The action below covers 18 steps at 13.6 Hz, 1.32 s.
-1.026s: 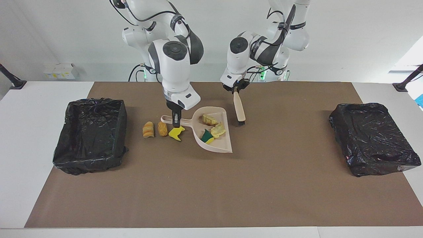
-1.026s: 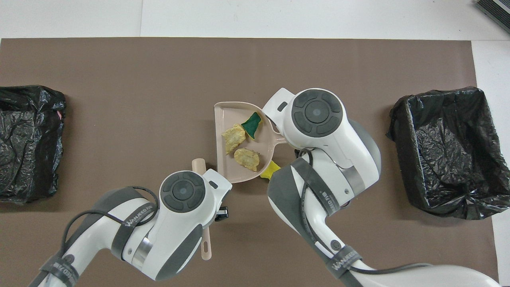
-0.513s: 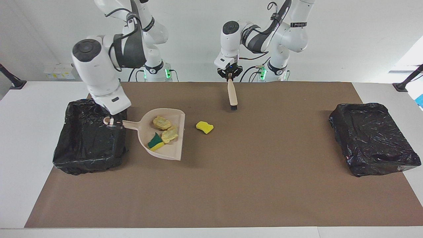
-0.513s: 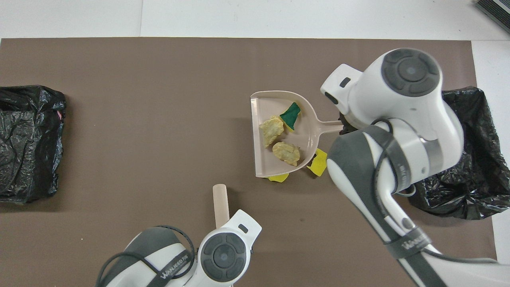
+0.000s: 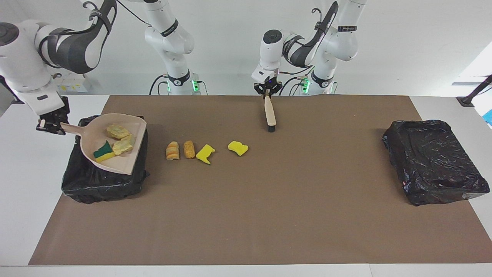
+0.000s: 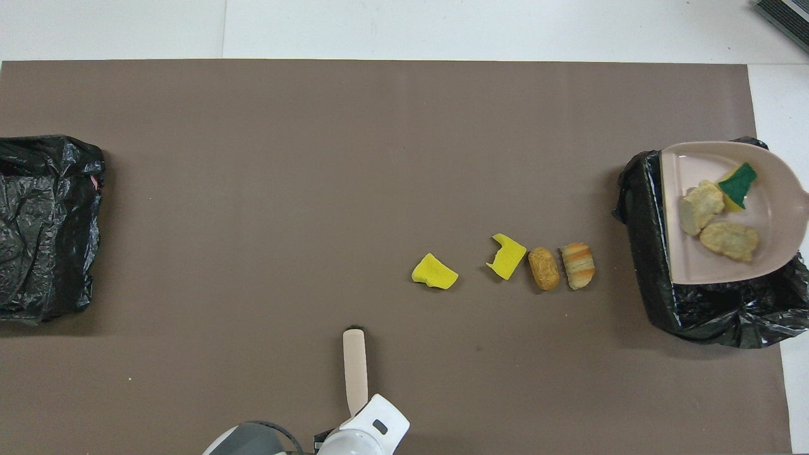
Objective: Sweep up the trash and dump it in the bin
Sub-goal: 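Tip the dustpan with the right gripper to dump trash into the bin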
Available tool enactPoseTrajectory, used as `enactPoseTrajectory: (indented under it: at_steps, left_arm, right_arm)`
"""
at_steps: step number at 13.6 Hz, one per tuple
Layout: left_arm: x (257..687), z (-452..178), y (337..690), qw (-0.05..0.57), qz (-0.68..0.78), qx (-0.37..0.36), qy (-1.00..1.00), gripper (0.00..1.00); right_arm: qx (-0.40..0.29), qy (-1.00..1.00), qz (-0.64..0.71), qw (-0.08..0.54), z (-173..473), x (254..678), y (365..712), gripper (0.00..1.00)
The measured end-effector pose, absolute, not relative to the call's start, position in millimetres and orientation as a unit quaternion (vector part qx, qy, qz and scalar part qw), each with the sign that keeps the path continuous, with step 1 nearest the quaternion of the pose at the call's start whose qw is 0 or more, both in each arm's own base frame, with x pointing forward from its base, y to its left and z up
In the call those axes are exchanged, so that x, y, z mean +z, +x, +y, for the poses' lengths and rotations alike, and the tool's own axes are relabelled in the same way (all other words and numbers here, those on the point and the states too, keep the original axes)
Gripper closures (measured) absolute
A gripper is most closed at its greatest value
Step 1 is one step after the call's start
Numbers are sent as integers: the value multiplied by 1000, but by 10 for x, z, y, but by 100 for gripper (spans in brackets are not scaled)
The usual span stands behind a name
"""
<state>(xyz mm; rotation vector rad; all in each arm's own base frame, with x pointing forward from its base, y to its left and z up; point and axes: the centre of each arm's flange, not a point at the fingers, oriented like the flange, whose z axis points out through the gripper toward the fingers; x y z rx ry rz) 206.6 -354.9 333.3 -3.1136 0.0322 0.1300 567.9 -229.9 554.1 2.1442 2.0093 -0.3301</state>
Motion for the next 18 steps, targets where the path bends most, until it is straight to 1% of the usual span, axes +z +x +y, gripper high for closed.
enactPoseTrajectory:
  at_steps: [2,3,5,6,7,8,9,11,13,15,18]
  left_arm:
    - [3318,-3541,2117,12,14,43,-999,74]
    - [3304,-3522,2177,13,9,45,-999,69]
    - [3286,-3494,2359,15,11,50,-999,44]
    - [3335,-3477,2520,17,15,57,-998,31]
    - [3446,-3440,2758,19,15,64,-998,21]
    - [3620,-3400,3044,15,15,67,-998,5]
    - [3846,-3359,3351,5,9,62,-998,0]
    - [4301,-3215,3896,-11,6,31,-999,0]
    - [4755,-2924,4296,-11,22,10,-1000,0]
    - [5218,-2540,4577,-5,46,18,-999,0]
    - [5745,-1941,4850,-6,42,20,-999,0]
  right_arm:
    - [-139,714,673,130,-2391,5543,5596,69]
    - [-150,718,665,142,-2346,5462,5544,69]
    - [-195,712,650,178,-2120,5295,5411,69]
    - [-216,701,650,199,-1953,5261,5369,69]
    - [-233,688,652,217,-1824,5267,5343,69]
    - [-247,676,655,231,-1774,5300,5319,69]
    - [-256,671,654,239,-1800,5336,5288,69]
    - [-283,666,642,254,-2009,5391,5205,69]
    - [-307,659,633,266,-2191,5431,5144,69]
    - [-321,640,637,286,-2118,5504,5169,69]
    - [-329,596,659,320,-1656,5615,5306,69]
